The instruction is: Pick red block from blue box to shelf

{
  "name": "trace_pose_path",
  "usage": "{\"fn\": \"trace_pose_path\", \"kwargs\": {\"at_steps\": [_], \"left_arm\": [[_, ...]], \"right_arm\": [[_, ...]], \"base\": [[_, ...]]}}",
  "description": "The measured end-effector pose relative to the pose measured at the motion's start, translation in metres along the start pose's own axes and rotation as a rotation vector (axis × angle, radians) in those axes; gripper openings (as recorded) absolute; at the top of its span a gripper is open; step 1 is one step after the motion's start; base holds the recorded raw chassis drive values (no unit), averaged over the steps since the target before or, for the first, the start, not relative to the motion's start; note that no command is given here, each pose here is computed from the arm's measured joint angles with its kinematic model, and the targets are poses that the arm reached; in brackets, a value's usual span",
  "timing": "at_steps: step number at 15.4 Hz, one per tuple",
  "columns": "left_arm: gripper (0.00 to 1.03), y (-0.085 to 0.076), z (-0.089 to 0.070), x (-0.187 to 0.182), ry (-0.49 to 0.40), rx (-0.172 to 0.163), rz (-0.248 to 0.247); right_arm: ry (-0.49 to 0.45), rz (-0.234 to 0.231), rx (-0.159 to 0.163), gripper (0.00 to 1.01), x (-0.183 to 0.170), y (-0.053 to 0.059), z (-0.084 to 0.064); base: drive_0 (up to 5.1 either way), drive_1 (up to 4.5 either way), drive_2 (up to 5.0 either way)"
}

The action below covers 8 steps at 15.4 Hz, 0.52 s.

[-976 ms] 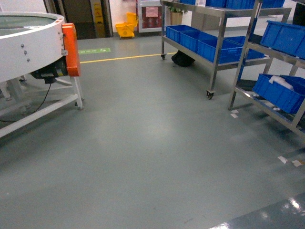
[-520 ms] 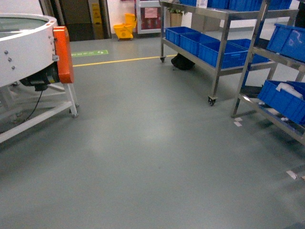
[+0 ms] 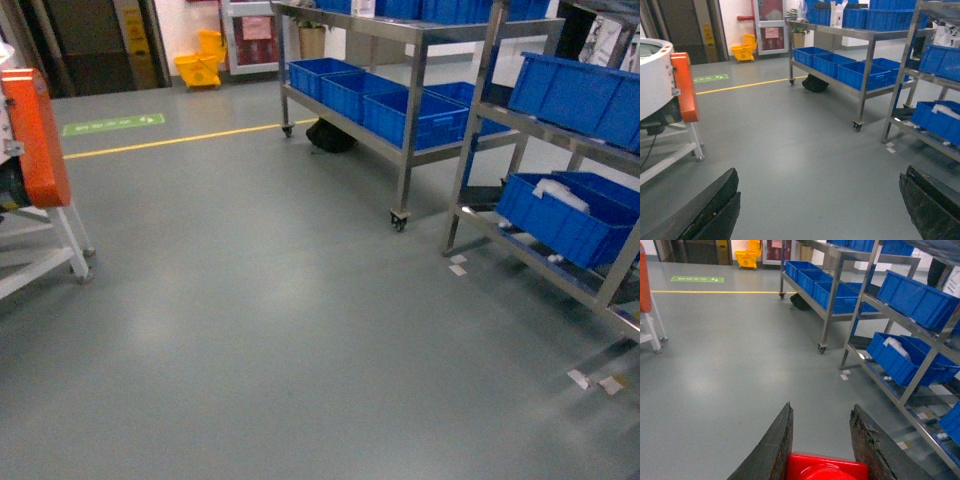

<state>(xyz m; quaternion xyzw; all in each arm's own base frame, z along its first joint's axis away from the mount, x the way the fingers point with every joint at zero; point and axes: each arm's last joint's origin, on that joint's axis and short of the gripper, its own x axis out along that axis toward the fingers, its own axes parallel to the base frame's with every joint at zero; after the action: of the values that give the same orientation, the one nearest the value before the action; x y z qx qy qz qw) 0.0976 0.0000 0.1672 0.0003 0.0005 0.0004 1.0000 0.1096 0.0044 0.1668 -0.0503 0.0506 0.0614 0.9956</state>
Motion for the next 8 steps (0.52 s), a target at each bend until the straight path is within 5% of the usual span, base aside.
{"fn": "trace_pose_path", "kwargs": {"at_steps": [8], "left_arm": [[0.98, 0.0000, -0.0002, 0.0000, 0.002, 0.000, 0.000]], "right_arm": [[0.002, 0.000, 0.000, 0.29, 0.0000, 0.0000, -0.0002]], "base": [[0.3, 4.44, -3.8]]}}
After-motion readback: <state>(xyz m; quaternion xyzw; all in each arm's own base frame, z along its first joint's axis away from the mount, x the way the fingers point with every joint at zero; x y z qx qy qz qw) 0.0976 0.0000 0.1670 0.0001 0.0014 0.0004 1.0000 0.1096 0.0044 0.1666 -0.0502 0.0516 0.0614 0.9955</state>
